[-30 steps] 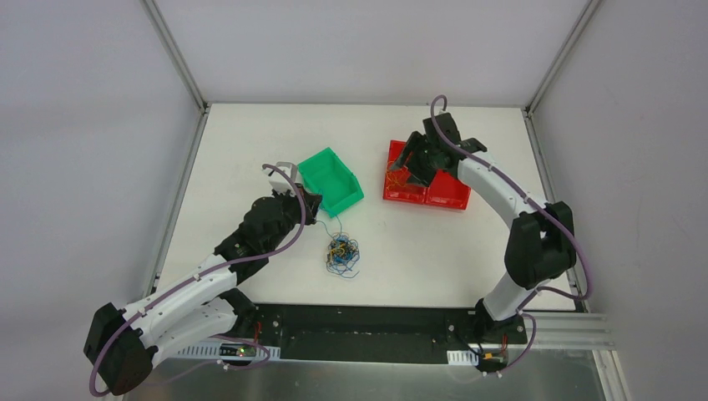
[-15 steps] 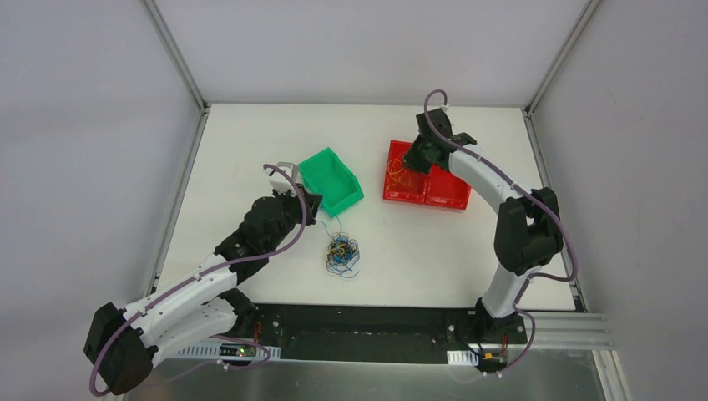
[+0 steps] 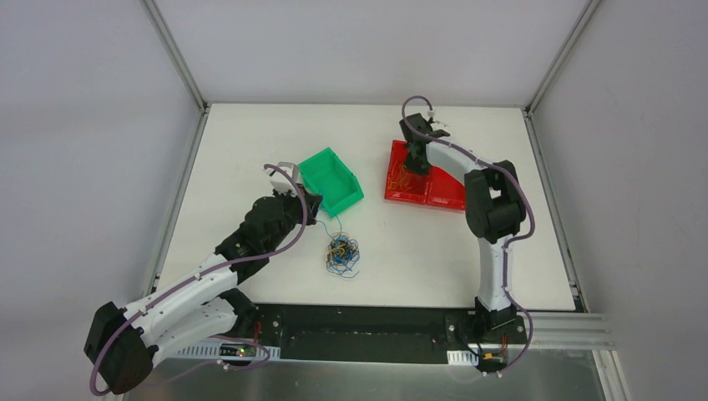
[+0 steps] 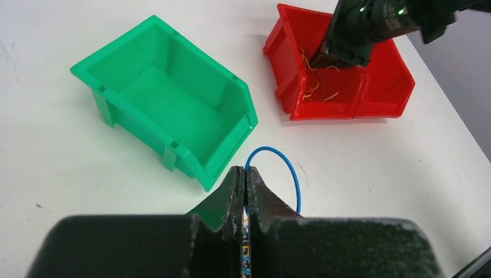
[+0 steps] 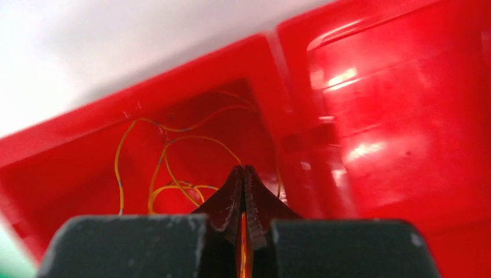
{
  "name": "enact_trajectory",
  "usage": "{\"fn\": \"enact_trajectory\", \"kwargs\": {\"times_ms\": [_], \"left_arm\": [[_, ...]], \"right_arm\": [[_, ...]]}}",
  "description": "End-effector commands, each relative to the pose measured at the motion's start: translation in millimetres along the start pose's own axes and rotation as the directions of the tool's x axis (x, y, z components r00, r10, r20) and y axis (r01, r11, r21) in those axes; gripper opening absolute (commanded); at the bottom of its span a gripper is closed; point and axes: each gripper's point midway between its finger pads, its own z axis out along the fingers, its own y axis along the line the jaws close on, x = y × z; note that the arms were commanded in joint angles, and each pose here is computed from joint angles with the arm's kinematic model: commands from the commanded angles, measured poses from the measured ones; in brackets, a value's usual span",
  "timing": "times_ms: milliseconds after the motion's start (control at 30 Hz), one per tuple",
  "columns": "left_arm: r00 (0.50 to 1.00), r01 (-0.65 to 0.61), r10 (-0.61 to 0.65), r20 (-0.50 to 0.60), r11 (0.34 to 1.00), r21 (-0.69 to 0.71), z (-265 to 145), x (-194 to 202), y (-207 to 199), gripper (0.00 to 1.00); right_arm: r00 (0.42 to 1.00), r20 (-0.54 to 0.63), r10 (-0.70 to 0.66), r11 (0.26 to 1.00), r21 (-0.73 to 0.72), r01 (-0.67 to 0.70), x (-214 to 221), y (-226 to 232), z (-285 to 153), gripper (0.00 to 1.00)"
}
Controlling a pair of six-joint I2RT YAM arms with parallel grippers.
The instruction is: Untangle the cables
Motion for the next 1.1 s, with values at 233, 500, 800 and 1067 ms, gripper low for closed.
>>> {"fn": "enact_trajectory", "kwargs": {"times_ms": [233, 500, 800, 1067], "left_arm": [[0.999, 0.008, -0.010, 0.050, 0.999, 0.043, 0.1, -23.8, -14.4, 0.00], [0.999, 0.009, -0.011, 0.053, 0.999, 0.045, -0.1, -24.7, -14.9, 0.00], [0.999, -0.007, 0.003, 0.036, 0.993, 0.115, 1.1, -24.0, -28.7, 0.00], [0.999, -0.030, 0.023, 0.024, 0.943, 0.332, -11.4, -30.2, -69.4, 0.00]], "right_arm": [[0.998, 0.057, -0.016, 1.000, -0.021, 0.018, -15.0, 4.5, -32.4, 0.29], [0.988, 0.153, 0.038, 0.994, -0.110, -0.021, -49.7, -3.5, -106.3, 0.55], [0.973, 0.218, 0.080, 0.901, -0.434, 0.023, -26.7, 2.7, -183.5, 0.77], [0.887, 0.381, -0.260, 0.320, -0.833, 0.452, 109.6, 30.9, -312.8, 0.98]]}}
